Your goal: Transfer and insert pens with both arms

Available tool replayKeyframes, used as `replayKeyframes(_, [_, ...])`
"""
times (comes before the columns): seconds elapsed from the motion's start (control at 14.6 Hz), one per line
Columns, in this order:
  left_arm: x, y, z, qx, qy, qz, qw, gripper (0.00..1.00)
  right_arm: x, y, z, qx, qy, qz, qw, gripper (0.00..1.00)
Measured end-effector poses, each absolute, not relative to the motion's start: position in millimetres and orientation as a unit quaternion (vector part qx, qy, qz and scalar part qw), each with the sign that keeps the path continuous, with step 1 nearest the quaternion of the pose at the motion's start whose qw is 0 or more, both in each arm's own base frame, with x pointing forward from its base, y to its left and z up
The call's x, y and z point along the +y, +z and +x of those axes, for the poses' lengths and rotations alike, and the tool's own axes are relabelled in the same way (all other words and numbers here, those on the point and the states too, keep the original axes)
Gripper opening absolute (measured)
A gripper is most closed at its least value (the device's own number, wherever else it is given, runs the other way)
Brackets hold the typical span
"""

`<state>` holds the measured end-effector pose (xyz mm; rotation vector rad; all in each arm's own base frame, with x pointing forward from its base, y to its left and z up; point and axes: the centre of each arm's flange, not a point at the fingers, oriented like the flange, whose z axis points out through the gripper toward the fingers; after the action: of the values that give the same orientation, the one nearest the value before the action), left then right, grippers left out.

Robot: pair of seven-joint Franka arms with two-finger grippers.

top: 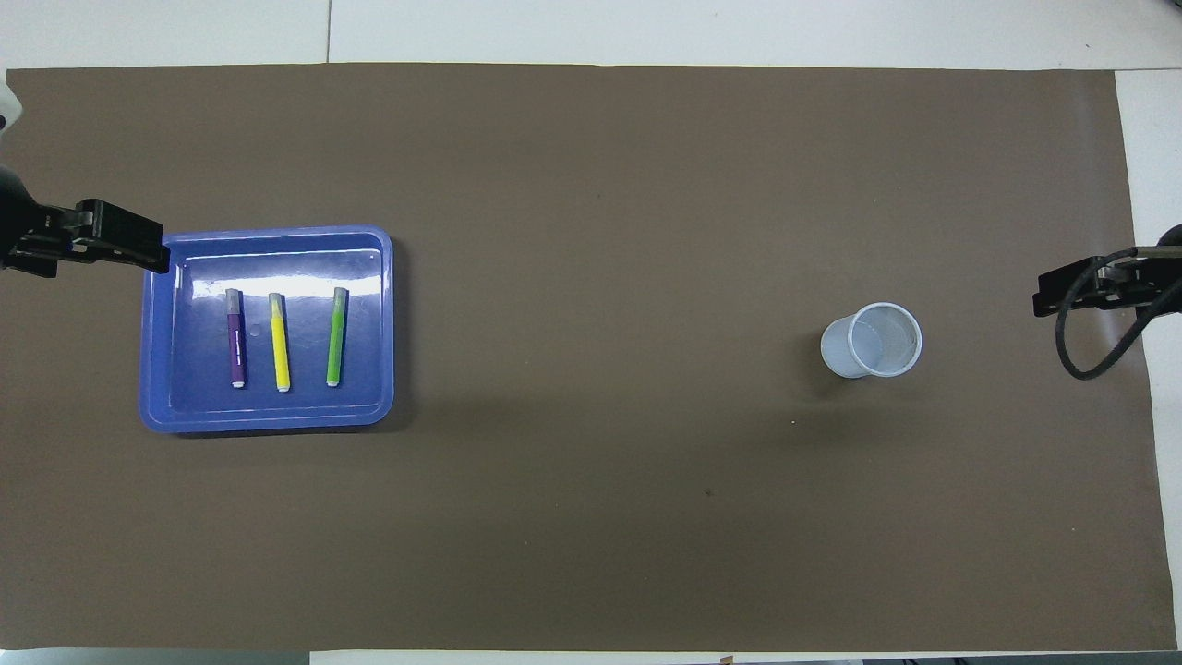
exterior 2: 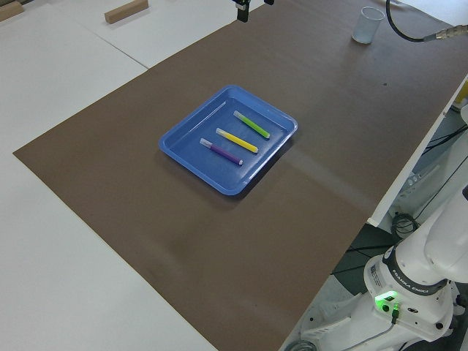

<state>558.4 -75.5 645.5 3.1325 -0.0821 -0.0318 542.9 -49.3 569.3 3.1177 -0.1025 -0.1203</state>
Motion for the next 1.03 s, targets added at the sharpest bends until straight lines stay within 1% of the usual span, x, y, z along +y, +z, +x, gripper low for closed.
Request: replayKeyframes(1.03, [-77.5,641.7,558.0,-0.028,-0.015,0.999,0.003,1.00,-49.3,569.3,542.9,-0.033,-0.039,0.999,0.010,1.00])
